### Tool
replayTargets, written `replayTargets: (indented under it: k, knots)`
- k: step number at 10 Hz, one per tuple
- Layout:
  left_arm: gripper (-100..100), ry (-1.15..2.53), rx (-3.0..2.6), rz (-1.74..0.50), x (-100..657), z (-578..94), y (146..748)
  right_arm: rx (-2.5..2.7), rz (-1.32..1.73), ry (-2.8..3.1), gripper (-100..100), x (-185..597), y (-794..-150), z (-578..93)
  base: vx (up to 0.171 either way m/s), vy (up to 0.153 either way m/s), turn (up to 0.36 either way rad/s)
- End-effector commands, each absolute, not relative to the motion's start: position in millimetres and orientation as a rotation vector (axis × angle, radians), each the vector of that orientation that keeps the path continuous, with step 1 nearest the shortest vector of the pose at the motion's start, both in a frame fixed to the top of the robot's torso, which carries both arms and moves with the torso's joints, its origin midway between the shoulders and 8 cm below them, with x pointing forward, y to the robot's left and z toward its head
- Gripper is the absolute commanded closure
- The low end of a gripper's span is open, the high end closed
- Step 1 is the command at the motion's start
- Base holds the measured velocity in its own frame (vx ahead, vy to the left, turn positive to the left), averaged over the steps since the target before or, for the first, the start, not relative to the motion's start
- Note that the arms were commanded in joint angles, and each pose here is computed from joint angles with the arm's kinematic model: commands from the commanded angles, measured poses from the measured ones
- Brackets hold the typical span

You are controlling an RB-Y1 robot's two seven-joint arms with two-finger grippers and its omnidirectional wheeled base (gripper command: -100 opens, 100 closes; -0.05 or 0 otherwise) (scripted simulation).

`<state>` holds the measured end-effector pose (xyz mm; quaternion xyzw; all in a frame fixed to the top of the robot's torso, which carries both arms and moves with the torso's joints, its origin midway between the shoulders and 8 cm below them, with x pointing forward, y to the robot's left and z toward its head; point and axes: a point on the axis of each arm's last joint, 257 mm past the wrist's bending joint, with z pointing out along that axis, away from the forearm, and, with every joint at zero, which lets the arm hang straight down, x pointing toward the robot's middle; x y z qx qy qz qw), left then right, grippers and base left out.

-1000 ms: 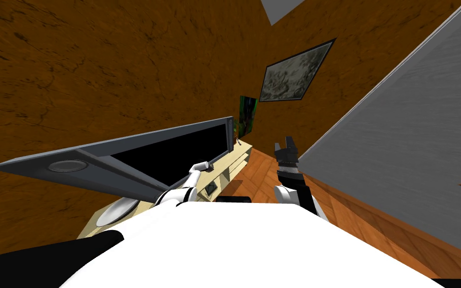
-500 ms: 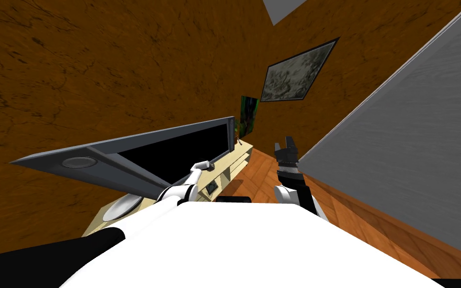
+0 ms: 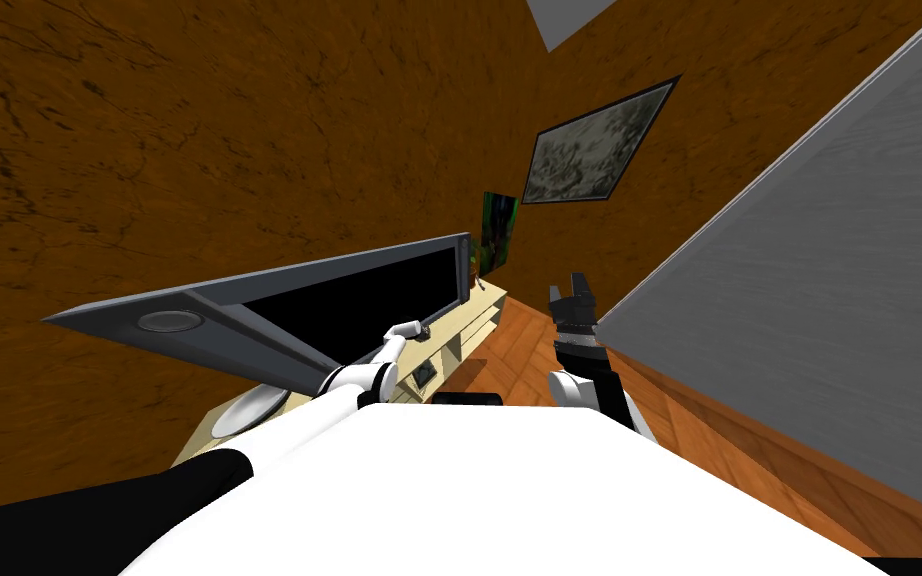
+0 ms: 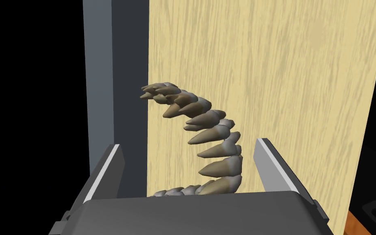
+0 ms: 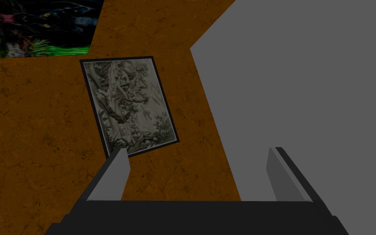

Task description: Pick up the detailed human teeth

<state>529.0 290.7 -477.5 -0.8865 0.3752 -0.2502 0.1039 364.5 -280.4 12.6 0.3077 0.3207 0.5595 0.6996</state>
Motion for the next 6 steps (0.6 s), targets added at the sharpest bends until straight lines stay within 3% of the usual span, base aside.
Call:
replayTargets:
  k: [1,6]
  knots:
    - [-100,1.113,-2.585,-0.772,546,-465,285,0.686,1.246,0.715,0,364,-280,13,-0.039,0.016,0.051]
    - [-100,1.141,-2.604,-0.716,540,-478,277,0.686,1.247,0.715,0,364,-280,13,-0.023,0.013,0.025]
